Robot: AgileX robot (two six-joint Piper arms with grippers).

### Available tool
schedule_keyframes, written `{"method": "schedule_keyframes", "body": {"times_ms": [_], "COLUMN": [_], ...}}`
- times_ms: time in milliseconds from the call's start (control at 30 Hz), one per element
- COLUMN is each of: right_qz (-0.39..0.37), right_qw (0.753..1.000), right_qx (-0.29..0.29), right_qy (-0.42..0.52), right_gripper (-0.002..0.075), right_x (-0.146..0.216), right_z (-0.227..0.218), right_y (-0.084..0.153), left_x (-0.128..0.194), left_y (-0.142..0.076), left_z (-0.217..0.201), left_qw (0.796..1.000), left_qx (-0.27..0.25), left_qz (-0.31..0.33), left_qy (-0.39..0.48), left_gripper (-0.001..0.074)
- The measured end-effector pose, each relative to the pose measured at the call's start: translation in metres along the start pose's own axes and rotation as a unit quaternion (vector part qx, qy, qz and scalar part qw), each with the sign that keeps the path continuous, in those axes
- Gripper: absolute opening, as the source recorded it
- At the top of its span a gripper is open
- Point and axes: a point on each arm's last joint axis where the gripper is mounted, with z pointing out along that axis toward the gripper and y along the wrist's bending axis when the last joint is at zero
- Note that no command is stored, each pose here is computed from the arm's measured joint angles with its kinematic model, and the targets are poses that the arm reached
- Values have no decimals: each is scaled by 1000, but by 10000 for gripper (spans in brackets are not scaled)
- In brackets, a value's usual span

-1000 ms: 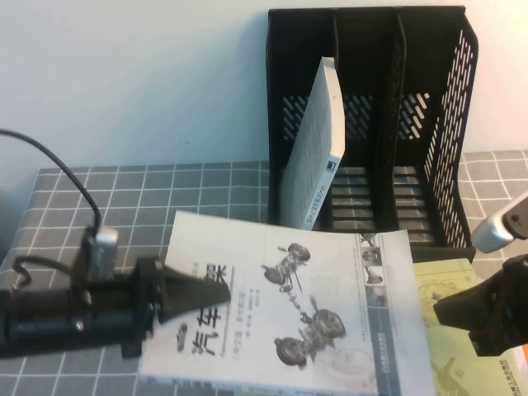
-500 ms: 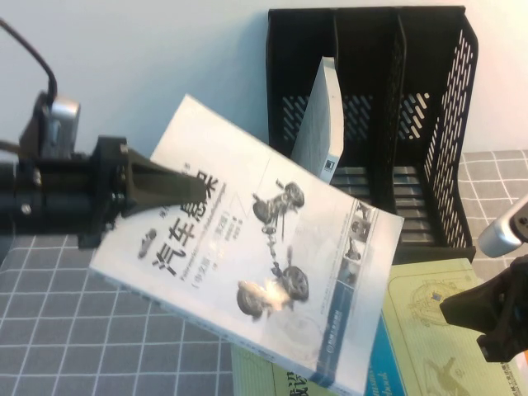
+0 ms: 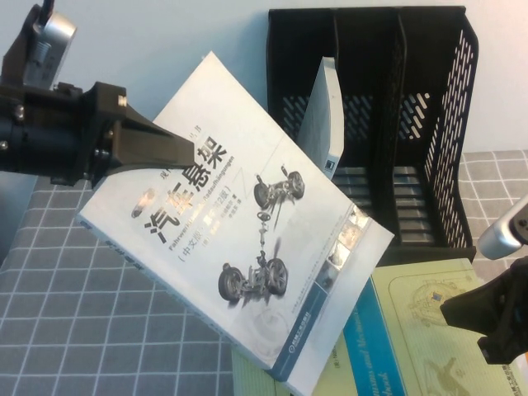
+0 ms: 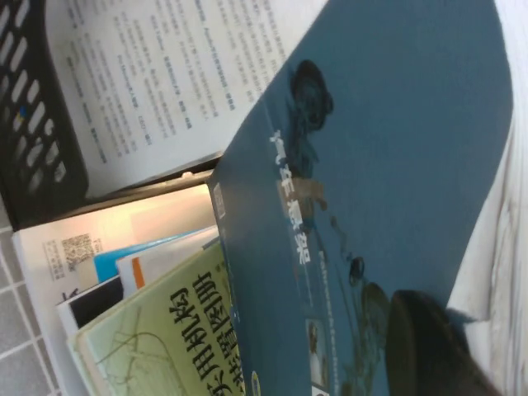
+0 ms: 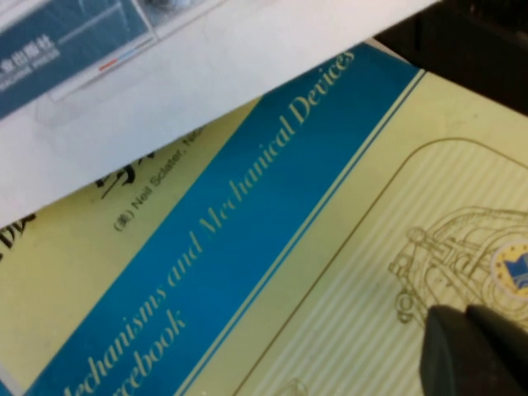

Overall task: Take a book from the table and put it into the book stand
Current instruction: Place the book on the book shelf

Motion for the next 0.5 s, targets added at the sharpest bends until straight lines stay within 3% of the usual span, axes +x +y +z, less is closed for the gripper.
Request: {"method": "schedule_keyframes", "body": {"times_ms": [367, 500], "right_qz": [0, 0], "right_qw": [1000, 1000], "right_qx": [0, 0], "right_qy": [0, 0], "right_gripper": [-2, -2], "right_x": [0, 0], "right_z": [0, 0], "right_y": [0, 0], "left_x": [5, -5], "left_y": [-12, -27], "left_z": [12, 0], "left_qw": [999, 998], "left_qx": [-25, -47], "left_qz": [3, 27], "left_qy": [31, 23], "left_gripper": [116, 116]}}
